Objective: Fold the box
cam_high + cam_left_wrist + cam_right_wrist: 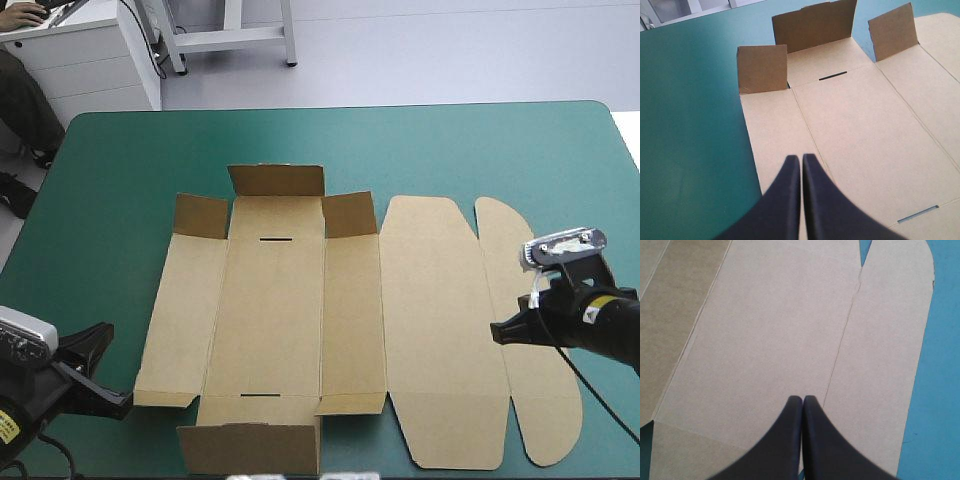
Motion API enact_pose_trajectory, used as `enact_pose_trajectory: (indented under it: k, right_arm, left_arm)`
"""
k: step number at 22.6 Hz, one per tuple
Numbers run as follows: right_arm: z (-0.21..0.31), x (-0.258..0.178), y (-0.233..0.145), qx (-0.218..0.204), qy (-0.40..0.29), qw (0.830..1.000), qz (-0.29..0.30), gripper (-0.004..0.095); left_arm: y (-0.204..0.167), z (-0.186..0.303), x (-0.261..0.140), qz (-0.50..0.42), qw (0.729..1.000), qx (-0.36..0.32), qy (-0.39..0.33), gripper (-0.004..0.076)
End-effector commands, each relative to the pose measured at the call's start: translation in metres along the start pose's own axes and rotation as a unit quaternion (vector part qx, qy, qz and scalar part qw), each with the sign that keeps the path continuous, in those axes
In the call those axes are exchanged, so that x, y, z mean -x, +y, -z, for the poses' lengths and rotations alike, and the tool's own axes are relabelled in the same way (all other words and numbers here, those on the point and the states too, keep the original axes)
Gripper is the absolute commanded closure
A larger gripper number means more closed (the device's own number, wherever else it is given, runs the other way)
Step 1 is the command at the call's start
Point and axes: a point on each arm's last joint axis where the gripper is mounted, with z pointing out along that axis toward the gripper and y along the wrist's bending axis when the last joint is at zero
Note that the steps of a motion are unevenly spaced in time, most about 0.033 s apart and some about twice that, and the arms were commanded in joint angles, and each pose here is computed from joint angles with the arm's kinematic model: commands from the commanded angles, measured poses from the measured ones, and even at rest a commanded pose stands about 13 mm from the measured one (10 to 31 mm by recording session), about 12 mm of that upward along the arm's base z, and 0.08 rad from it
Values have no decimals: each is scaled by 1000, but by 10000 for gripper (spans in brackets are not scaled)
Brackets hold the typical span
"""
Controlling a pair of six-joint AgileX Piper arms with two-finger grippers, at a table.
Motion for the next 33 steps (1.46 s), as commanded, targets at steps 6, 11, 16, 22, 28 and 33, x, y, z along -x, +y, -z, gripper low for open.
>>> enact_pose_trajectory:
  k: [6, 11, 16, 22, 28, 33]
  right_arm:
    - [21, -20, 5, -1, -30, 1000, -5, 927]
    - [22, -23, 4, -6, -28, 1000, -2, 926]
    - [23, -23, 4, -9, -30, 999, 4, 926]
    - [23, -23, 4, -9, -32, 999, 7, 927]
    - [23, -22, 4, -10, -34, 999, 7, 927]
    - [23, -22, 4, -10, -35, 999, 7, 927]
  left_arm:
    - [-1, -13, 16, 56, 998, -2, 3, 729]
    - [-2, -81, 35, 4, 990, 16, 143, 727]
    - [1, -118, 90, -38, 981, 34, 185, 705]
    - [2, -139, 127, -31, 981, -7, 191, 705]
    - [46, -157, 119, 57, 971, -83, 219, 705]
    - [100, -158, 109, 158, 962, -103, 200, 705]
